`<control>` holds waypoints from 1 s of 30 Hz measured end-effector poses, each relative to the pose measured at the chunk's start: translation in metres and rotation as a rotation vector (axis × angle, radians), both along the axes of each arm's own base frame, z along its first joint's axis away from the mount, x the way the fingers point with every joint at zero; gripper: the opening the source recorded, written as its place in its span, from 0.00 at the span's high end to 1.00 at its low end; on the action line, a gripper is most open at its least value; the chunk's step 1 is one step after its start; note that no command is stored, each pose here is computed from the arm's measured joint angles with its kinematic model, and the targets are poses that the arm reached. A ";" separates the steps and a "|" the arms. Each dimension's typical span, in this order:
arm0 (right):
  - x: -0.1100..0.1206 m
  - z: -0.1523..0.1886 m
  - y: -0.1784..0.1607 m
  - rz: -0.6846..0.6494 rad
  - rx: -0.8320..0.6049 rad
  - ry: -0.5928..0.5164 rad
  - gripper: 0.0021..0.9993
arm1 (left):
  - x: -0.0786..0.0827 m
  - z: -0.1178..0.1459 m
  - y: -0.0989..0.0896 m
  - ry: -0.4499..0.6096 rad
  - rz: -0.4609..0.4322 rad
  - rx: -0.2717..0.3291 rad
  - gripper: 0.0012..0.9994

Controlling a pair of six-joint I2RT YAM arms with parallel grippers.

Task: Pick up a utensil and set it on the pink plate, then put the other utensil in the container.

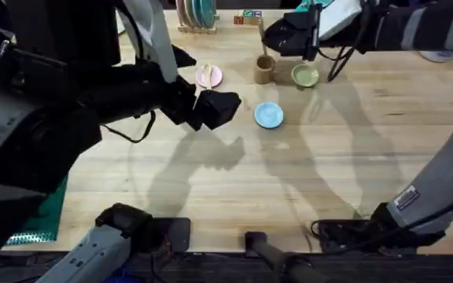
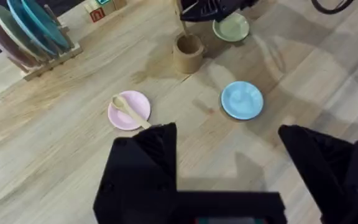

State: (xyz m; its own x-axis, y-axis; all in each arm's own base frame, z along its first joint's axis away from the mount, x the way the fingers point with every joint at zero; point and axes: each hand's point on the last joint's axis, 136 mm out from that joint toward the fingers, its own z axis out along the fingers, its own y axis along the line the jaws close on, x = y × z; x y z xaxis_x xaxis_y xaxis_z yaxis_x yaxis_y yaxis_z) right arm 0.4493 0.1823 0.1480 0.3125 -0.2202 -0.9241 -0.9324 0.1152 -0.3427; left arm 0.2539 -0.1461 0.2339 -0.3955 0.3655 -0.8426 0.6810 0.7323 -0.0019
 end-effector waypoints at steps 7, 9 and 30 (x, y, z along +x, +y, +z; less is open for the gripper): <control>0.001 -0.021 0.005 0.010 -0.002 0.036 0.97 | 0.000 0.000 0.000 0.000 0.000 0.000 0.00; 0.001 -0.028 0.005 0.010 -0.002 0.048 0.97 | 0.000 0.000 0.000 0.000 0.000 0.000 0.00; 0.003 -0.047 0.005 0.001 0.005 0.136 0.01 | 0.000 0.000 0.000 0.000 0.000 0.000 0.00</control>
State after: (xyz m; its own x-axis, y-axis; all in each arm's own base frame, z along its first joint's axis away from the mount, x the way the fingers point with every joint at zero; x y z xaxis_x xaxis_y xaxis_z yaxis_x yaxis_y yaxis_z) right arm 0.4522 0.1872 0.1015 0.1843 -0.2157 -0.9589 -0.9703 0.1157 -0.2125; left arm 0.2539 -0.1461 0.2339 -0.3955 0.3655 -0.8426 0.6810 0.7323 -0.0020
